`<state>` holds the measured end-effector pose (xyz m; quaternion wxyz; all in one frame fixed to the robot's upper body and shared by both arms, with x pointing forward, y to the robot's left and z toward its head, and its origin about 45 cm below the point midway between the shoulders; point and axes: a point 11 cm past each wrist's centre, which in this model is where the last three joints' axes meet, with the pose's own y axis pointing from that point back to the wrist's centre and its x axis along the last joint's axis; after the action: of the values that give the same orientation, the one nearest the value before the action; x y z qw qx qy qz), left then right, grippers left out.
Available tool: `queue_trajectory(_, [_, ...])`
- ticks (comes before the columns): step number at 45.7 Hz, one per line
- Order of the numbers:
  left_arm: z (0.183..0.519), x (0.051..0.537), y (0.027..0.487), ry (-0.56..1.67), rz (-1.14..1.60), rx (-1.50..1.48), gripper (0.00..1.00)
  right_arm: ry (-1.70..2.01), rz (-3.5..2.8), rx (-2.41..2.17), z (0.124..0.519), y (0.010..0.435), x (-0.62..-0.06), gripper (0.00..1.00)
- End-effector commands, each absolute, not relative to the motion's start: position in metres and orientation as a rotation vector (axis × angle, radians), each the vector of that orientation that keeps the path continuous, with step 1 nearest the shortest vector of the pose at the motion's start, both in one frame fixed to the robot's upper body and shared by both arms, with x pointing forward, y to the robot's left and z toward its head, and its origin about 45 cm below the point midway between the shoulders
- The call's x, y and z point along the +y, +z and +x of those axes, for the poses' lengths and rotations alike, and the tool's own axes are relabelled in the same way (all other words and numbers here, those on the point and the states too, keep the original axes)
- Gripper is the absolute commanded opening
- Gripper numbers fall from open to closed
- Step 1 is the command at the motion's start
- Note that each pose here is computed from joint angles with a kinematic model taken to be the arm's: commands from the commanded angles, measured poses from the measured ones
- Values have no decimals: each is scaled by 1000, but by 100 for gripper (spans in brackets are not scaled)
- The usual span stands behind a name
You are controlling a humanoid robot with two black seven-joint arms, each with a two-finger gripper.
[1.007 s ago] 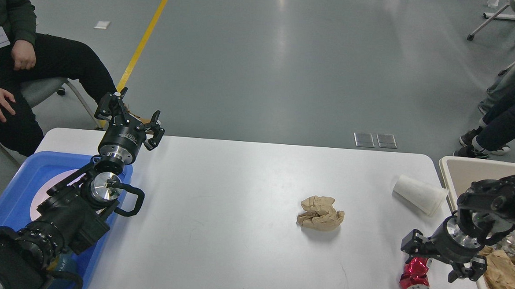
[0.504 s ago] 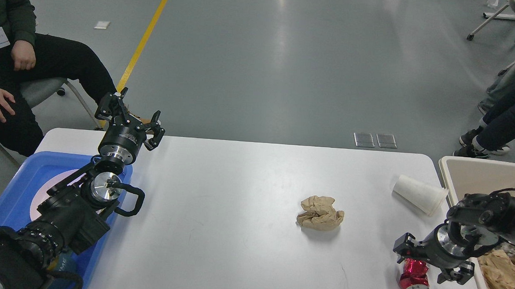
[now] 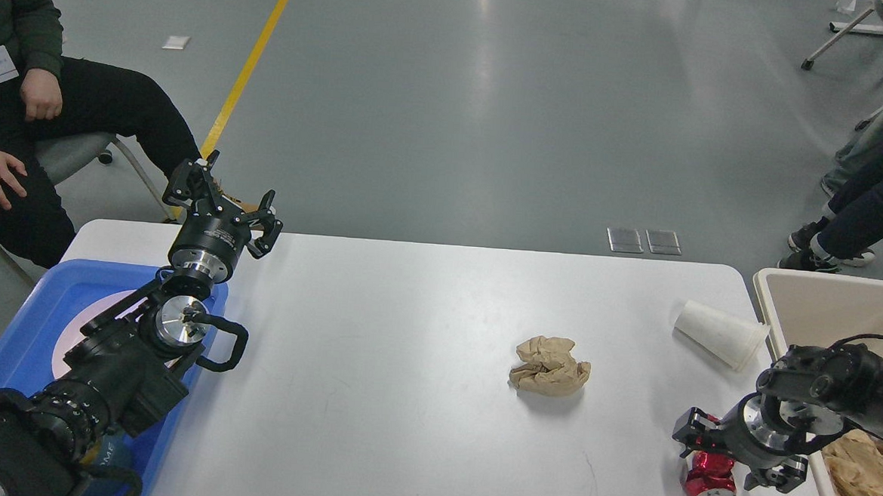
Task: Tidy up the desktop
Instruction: 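Lift the red can and carry it over the white bin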
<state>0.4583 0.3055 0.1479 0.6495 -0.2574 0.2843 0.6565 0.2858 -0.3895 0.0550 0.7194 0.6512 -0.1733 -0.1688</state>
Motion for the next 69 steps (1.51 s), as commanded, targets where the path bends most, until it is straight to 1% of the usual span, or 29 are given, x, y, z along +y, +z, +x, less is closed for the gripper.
queue_trajectory(1, [458, 306, 148, 1492, -584, 646, 96, -380, 1442, -371, 285, 55, -388, 21])
queue_trajectory(5, [458, 306, 148, 1491, -585, 645, 96, -392, 1443, -352, 282, 54, -387, 1])
queue_trajectory(11, [458, 306, 148, 1491, -585, 645, 96, -423, 1448, -302, 280, 59, -386, 0])
queue_trajectory(21, [458, 306, 148, 1491, -585, 645, 96, -425, 1478, -271, 290, 73, -378, 0])
queue_trajectory(25, [458, 306, 148, 1491, -585, 645, 96, -441, 1504, -209, 300, 106, -379, 0])
queue_trajectory(29, [458, 306, 148, 1491, -585, 645, 96, -463, 1531, -158, 308, 154, -388, 0])
queue_trajectory(33, [458, 306, 148, 1491, -585, 645, 96, -426, 1542, -120, 327, 214, -393, 0])
queue_trajectory(38, [458, 306, 148, 1491, -585, 645, 96, -293, 1506, -221, 358, 281, -404, 0])
queue_trajectory(46, [458, 306, 148, 1492, -584, 646, 96, -72, 1455, -302, 390, 361, -393, 0])
queue_trajectory(51, [458, 306, 148, 1491, -585, 645, 96, 8, 1446, -325, 401, 390, -379, 0])
queue_trajectory(58, [458, 306, 148, 1492, -584, 646, 96, 76, 1437, -342, 408, 413, -366, 0])
queue_trajectory(64, [458, 306, 148, 1491, -585, 645, 96, 77, 1412, -357, 412, 413, -374, 0])
queue_trajectory(69, [458, 306, 148, 1491, -585, 645, 96, 75, 1304, -388, 420, 409, -405, 0])
